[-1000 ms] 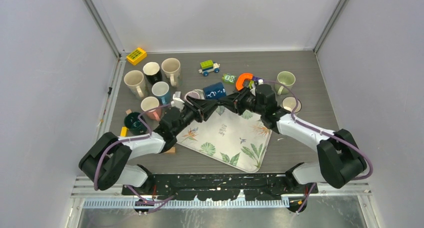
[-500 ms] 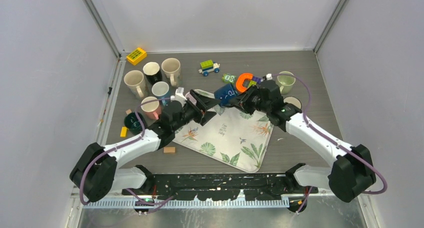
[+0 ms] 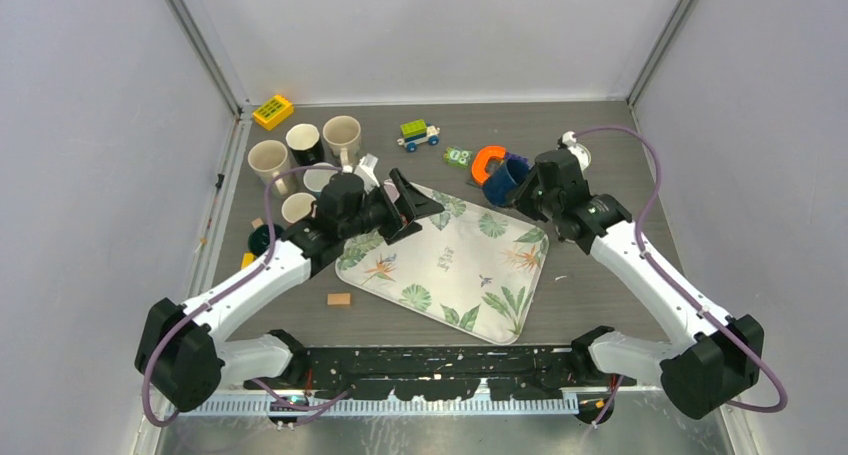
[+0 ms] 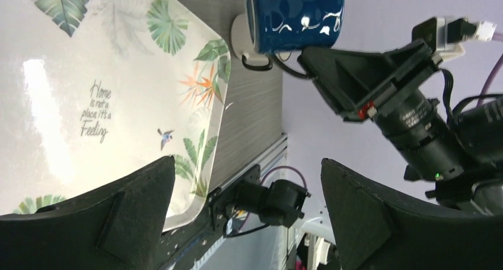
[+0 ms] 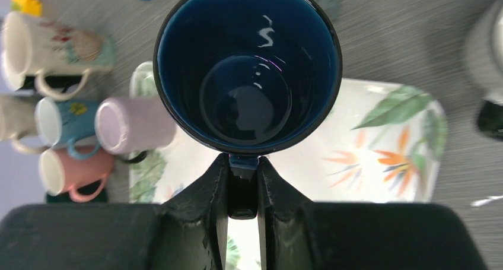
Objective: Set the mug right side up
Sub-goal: Turn over the cup on the tray, then place the cup at the corner of the board.
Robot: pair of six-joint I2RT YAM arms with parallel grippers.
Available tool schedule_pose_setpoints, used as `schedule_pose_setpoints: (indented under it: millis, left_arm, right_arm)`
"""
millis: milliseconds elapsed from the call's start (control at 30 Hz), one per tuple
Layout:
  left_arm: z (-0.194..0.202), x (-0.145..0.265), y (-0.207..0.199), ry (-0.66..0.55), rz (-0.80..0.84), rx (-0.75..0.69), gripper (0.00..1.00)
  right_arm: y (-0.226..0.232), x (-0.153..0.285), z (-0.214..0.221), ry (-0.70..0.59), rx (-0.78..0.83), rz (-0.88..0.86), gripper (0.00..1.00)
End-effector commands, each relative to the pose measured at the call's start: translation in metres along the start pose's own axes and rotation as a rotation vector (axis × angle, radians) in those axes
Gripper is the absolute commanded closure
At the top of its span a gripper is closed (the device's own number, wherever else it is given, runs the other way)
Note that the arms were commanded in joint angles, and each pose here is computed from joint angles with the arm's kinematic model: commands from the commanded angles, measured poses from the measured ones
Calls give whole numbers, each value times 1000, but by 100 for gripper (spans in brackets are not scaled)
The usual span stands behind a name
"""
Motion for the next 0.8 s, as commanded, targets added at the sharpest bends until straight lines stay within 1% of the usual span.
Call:
schedule_pose_setpoints:
  millis: [0,133,233,400,567,767]
  left_arm:
    - [10,10,-2,109,-45,-127,6]
    - [12,13,-5,146,-53,-168,6]
    - [14,15,-6,158,-48,-180,6]
    - [18,18,-9,186,-33,-182,5]
    - [22,28,-12,203,-29,-197,5]
    - [24,41,-14,201,-38,-230,5]
  right_arm:
    - [-11,12,-59,-196,28,71,100]
    - [-24,-2,-79,-240,79,164,100]
    - [-23,-17,-103,-278,106,191,100]
    - [-19,-63,-142,-329,164,229,99]
    - [-20,-106,-177,-368,199,231,100]
    - [-18,-153,-199,-373,285,236,99]
Point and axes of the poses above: each gripper's point midway between its finger pads, its own x axis back along the fingers, its own y axis along the line the jaws close on, z = x × y, the point moved 2 cm from there along x, back along the fingers, and after that the axes turned 5 degrees about x, right-handed, at the moved point
